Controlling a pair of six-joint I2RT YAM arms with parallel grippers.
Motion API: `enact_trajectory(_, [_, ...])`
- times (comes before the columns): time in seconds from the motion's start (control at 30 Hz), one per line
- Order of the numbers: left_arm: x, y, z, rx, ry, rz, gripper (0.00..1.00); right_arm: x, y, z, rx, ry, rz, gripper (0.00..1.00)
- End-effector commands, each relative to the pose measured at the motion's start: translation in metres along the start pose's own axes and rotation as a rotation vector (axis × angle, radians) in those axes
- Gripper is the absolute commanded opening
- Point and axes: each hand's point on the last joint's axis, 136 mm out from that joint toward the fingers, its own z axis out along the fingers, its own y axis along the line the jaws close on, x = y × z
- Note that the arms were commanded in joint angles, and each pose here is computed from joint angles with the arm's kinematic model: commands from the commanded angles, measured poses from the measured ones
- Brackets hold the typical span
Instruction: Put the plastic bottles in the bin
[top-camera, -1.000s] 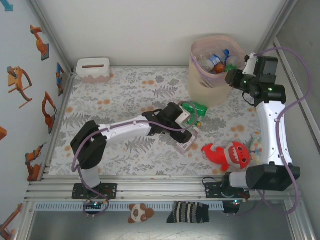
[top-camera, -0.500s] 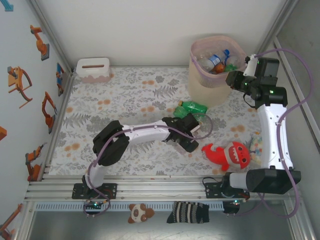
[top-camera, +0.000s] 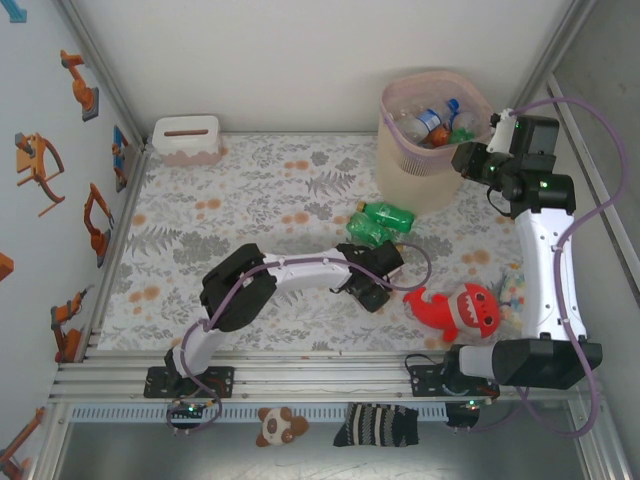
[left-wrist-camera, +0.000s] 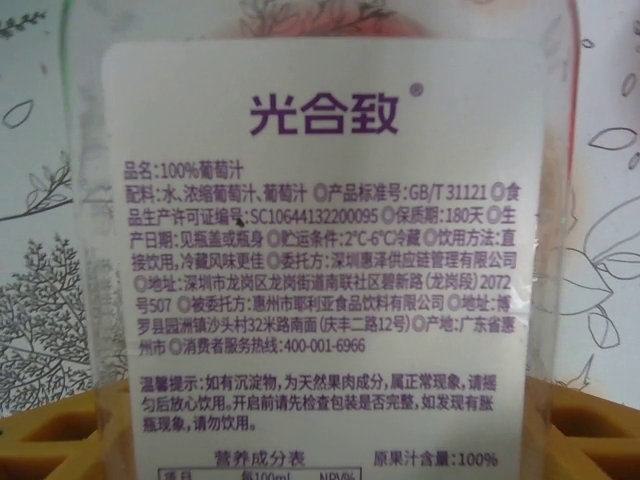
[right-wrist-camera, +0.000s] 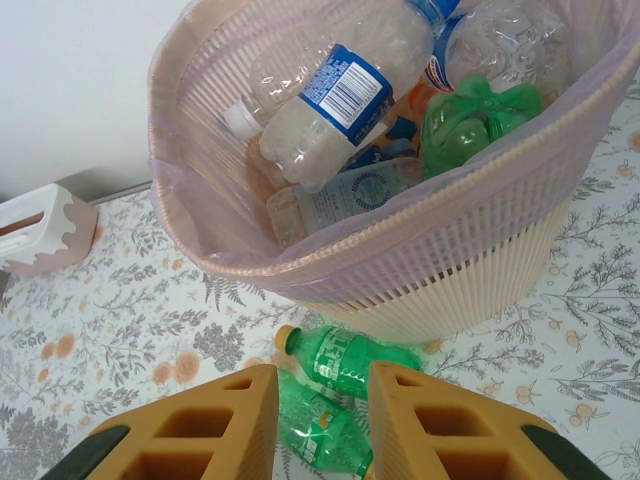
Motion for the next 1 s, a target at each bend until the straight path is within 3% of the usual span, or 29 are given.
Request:
enact_trajectory(0.0, [0.007,0.010,-0.014,-0.042,0.005,0.001,0.63,0.001,0.008,-0.008,-0.026,-0.008,-0.014,0.29])
enact_trajectory(0.23, [0.001,0.026,-0.046,-0.011,-0.121,-0.079,0.58,0.002,0.016,-0.015,-0.065,-0.025,-0.004,0.29])
enact_trajectory(0.5, [-0.011,0.063,-0.109,0.064,-0.336,-0.182,0.56,0.001,0.028,-0.030,-0.127,-0.097,-0.051,0.31])
enact_trajectory(0.77, [-0.038,0.081,-0.189,0.186,-0.613,-0.157,0.56,0.001,0.060,-0.047,-0.312,-0.179,-0.132,0.44])
enact_trajectory(0.97, [-0.060,0.074,-0.262,0.323,-0.866,-0.067,0.57,-0.003,0.098,-0.066,-0.543,-0.205,-0.140,0.50])
